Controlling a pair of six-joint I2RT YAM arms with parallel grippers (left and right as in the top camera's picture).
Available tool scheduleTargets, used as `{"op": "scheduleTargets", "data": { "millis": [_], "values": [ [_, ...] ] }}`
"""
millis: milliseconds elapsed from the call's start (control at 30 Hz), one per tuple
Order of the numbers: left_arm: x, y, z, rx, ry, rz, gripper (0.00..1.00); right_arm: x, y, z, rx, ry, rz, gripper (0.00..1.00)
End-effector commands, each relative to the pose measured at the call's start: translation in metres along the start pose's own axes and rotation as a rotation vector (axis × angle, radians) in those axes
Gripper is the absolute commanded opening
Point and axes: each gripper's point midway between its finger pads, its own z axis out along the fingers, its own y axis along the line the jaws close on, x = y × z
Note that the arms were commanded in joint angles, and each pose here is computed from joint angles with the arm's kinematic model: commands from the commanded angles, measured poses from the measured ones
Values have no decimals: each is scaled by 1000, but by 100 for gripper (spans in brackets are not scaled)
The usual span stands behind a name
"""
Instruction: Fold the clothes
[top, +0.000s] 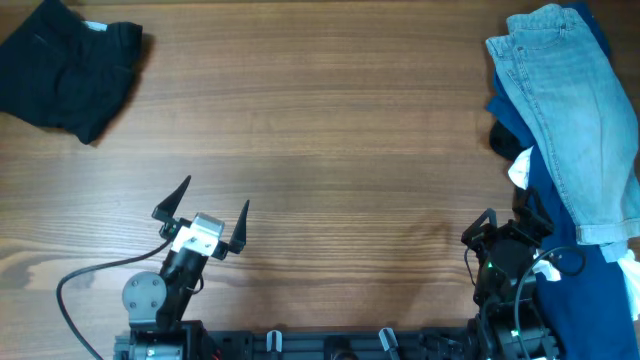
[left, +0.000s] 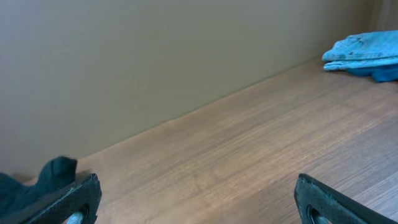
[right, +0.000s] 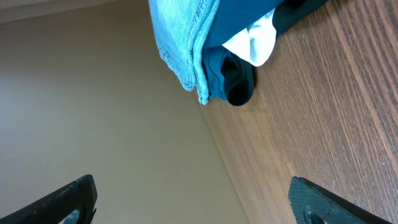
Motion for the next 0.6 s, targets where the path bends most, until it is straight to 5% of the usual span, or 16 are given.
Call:
{"op": "scheduleTargets", "data": {
  "millis": [0,567],
  "values": [
    [0,11,-4,-80,-19,-123,100,1,4,-1,-13,4,11,99],
    [46,14,-3,-128,169,-256,100,1,4,-1,-13,4,11,100]
  ]
}}
